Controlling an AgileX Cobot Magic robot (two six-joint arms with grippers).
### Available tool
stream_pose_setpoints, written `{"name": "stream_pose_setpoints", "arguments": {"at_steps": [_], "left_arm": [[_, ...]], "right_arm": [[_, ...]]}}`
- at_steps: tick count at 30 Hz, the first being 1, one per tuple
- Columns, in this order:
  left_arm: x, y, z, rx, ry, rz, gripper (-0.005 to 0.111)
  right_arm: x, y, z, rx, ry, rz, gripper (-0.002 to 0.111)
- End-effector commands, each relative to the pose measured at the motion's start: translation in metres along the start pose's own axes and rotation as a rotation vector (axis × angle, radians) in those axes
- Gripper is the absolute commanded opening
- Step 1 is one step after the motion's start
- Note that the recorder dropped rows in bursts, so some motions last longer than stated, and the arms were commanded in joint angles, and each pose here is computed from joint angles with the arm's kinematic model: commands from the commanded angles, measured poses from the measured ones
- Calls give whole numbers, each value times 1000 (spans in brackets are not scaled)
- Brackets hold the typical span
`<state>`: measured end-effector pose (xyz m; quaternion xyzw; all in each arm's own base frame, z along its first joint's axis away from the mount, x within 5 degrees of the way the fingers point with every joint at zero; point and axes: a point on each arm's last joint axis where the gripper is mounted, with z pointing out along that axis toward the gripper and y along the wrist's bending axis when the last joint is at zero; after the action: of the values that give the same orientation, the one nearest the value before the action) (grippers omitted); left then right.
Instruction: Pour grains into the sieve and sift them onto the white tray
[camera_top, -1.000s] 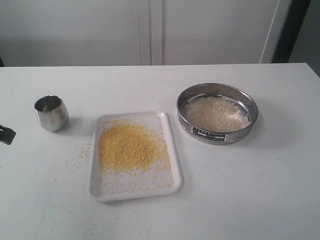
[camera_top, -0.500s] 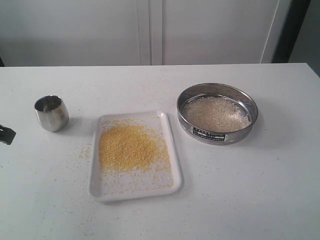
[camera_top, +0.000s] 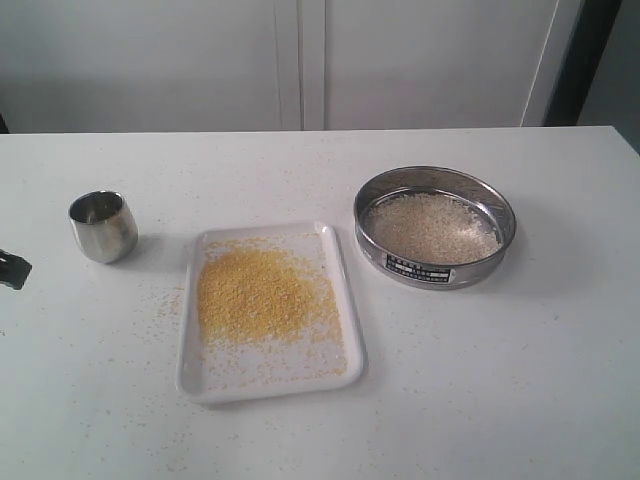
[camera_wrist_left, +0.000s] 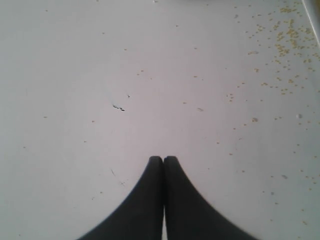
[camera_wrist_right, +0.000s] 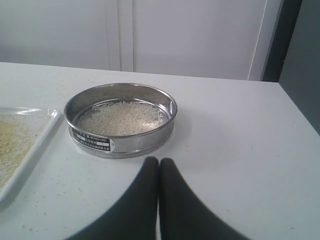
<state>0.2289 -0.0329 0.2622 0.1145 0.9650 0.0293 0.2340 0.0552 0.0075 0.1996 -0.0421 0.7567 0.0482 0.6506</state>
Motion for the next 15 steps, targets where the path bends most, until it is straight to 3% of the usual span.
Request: {"name": "stream_pose_setpoints", "arguments": {"at_steps": [1, 15], "left_arm": [[3, -2, -2, 3, 5, 3, 0], [3, -2, -2, 3, 5, 3, 0]], "right_arm": [[6, 0, 1, 2, -20, -2, 0], [17, 0, 1, 3, 101, 8, 0]]}}
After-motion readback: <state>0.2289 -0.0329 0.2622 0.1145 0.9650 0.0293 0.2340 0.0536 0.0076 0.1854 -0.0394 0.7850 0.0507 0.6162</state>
